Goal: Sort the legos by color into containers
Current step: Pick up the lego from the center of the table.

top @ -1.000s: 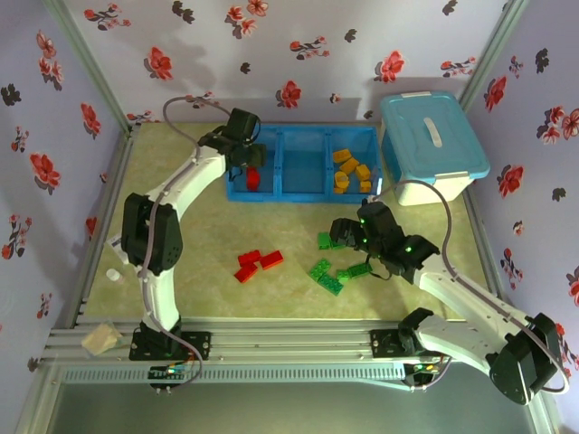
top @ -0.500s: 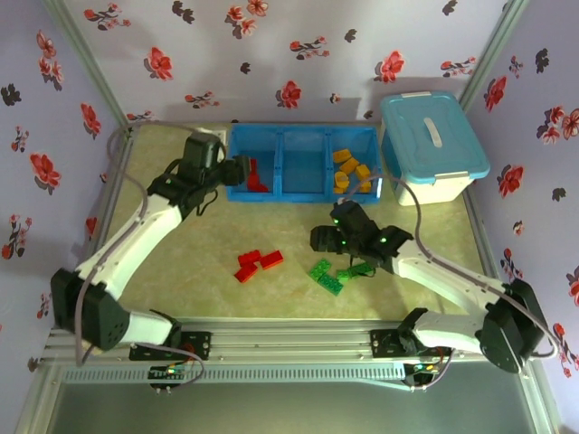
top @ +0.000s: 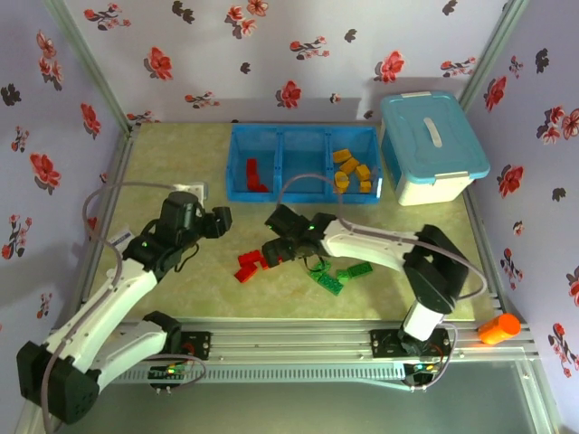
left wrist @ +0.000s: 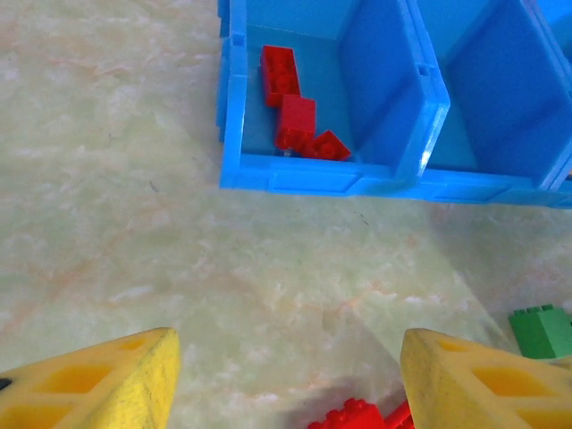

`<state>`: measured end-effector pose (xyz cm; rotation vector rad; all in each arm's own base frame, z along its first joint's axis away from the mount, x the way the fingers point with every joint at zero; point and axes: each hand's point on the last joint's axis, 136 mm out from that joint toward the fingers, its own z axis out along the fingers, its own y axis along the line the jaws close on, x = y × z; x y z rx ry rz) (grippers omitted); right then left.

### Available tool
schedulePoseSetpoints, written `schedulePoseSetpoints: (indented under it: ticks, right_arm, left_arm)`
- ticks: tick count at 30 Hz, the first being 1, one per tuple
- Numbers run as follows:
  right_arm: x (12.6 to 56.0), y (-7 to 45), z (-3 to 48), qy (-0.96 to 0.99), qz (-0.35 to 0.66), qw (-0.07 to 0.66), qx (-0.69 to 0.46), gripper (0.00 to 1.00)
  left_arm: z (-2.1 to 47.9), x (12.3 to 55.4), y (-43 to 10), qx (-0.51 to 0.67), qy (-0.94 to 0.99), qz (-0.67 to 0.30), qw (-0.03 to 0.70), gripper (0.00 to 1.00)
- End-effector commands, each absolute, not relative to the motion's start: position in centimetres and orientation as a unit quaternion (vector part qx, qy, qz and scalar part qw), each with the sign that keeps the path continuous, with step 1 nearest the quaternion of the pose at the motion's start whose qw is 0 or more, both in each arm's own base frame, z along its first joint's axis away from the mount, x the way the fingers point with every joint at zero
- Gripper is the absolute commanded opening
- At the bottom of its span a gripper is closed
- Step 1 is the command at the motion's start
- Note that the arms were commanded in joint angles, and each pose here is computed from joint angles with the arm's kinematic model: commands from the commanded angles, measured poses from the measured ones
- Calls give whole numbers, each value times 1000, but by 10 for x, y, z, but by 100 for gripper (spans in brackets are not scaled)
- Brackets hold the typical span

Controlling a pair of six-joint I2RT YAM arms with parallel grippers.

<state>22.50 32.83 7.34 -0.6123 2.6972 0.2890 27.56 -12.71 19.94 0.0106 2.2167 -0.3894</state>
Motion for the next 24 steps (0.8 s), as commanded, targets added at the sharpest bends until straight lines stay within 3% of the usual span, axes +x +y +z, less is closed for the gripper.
schedulePoseSetpoints:
  ticks: [1, 24]
  right_arm:
    - [222, 331, 66, 954, 66, 165, -242, 98]
    - [217, 366, 31, 957, 59, 125, -256, 89]
  left_arm:
    - [185, 259, -115, -19, 895, -152, 419, 67]
    - [177, 248, -100, -26, 899, -127, 418, 66]
